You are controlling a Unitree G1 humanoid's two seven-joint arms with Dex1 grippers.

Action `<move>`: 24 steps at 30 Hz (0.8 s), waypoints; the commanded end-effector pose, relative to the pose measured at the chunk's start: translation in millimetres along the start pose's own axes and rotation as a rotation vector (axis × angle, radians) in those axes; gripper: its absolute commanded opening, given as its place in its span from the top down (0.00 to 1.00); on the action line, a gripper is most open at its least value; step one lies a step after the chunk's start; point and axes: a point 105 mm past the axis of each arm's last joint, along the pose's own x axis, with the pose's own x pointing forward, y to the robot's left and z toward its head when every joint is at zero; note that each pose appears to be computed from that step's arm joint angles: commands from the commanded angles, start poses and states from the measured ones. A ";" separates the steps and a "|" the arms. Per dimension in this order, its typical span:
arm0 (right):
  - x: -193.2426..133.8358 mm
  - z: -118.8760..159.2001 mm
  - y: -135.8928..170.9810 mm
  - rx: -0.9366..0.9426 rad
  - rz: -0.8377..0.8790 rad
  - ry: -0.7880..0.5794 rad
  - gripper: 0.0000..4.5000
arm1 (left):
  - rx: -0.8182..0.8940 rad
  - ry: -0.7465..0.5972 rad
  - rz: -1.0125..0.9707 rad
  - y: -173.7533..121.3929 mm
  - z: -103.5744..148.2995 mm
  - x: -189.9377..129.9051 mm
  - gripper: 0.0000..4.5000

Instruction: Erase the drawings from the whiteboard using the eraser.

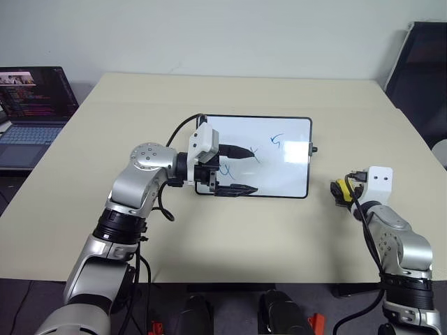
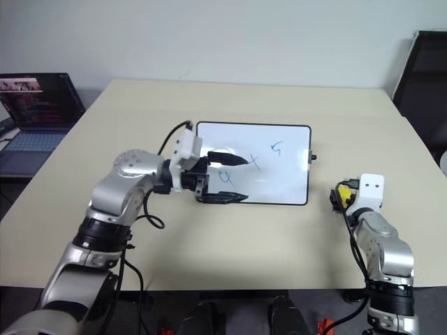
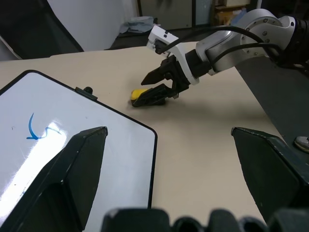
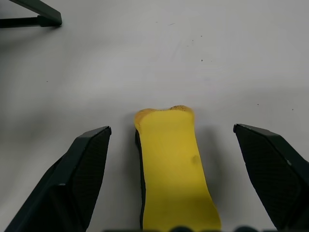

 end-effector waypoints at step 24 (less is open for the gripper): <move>-57.1 40.7 44.8 -0.120 0.237 -0.203 0.76 | -0.094 0.042 0.391 8.6 -3.1 -40.1 0.00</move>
